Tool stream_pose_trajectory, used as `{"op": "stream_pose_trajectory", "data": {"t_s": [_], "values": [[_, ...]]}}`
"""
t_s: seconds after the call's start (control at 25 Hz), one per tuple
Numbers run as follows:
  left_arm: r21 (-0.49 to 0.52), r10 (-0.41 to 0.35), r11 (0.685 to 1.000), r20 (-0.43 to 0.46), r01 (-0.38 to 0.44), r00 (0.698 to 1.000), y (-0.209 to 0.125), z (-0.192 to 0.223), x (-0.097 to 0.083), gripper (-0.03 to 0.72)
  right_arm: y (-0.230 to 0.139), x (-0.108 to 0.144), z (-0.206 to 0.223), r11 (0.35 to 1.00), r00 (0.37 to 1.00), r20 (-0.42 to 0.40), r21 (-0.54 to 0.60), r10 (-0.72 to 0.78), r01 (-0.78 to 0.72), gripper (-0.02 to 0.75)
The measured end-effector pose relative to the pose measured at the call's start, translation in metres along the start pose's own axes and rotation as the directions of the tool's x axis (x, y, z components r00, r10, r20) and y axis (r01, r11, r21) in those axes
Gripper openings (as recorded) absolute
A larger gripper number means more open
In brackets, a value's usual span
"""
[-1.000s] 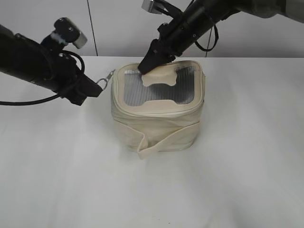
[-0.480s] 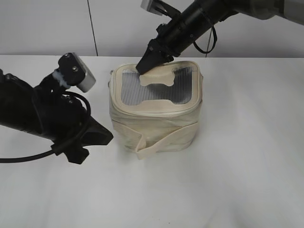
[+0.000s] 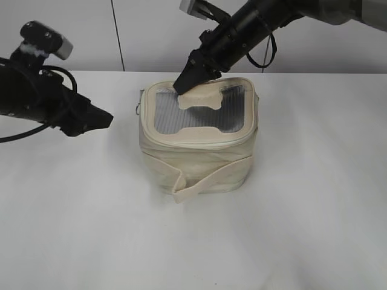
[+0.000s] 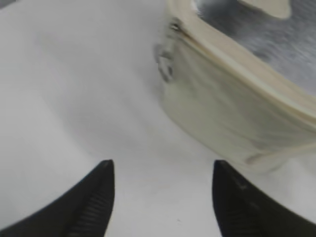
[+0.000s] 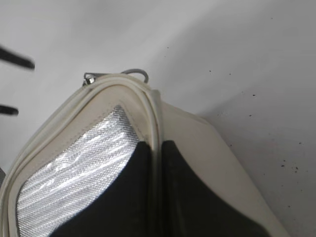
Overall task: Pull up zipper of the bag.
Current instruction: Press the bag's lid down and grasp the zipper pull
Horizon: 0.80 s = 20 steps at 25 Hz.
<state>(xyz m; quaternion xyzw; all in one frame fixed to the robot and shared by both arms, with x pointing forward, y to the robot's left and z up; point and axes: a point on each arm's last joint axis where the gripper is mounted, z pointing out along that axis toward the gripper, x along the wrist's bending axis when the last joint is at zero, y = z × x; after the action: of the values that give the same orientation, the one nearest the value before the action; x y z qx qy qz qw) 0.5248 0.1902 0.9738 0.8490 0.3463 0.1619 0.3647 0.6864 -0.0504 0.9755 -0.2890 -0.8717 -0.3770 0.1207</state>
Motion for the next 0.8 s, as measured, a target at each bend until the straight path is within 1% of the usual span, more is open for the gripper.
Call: {"op": "stream_pose_trajectory", "data": {"t_s": [0.04, 0.08, 0.2, 0.28, 0.36, 0.52, 0.8], "values": [[-0.015, 0.014, 1.0, 0.01, -0.013, 1.0, 0.004, 0.003, 0.007, 0.511, 0.0, 0.0, 0.0, 1.0, 1.0, 0.0, 0.0, 0.0, 0.0, 0.045], [-0.022, 0.036, 0.999, 0.036, -0.035, 0.999, 0.007, 0.007, 0.011, 0.526, 0.0, 0.0, 0.0, 1.0, 1.0, 0.0, 0.0, 0.0, 0.0, 0.045], [-0.05, 0.105, 0.994, 0.111, -0.1, 0.988, 0.018, 0.024, 0.017, 0.539, 0.0, 0.0, 0.0, 1.0, 1.0, -0.001, -0.001, 0.0, 0.0, 0.045], [-0.047, 0.119, 0.992, 0.138, -0.114, 0.983, 0.018, 0.036, 0.02, 0.541, 0.0, 0.0, 0.0, 1.0, 1.0, -0.001, -0.001, -0.001, 0.001, 0.045], [-0.034, 0.124, 0.992, 0.149, -0.12, 0.981, 0.016, 0.049, 0.025, 0.543, 0.0, 0.0, 0.0, 1.0, 1.0, -0.001, 0.0, -0.001, 0.001, 0.045], [-0.017, 0.111, 0.994, 0.165, -0.109, 0.98, 0.012, 0.065, 0.029, 0.538, 0.0, 0.0, 0.0, 1.0, 1.0, -0.002, 0.0, -0.002, 0.002, 0.045], [-0.08, 0.087, 0.994, 0.142, -0.077, 0.986, 0.016, 0.07, 0.032, 0.536, 0.0, 0.0, 0.0, 1.0, 1.0, -0.002, 0.0, -0.002, 0.002, 0.045]]}}
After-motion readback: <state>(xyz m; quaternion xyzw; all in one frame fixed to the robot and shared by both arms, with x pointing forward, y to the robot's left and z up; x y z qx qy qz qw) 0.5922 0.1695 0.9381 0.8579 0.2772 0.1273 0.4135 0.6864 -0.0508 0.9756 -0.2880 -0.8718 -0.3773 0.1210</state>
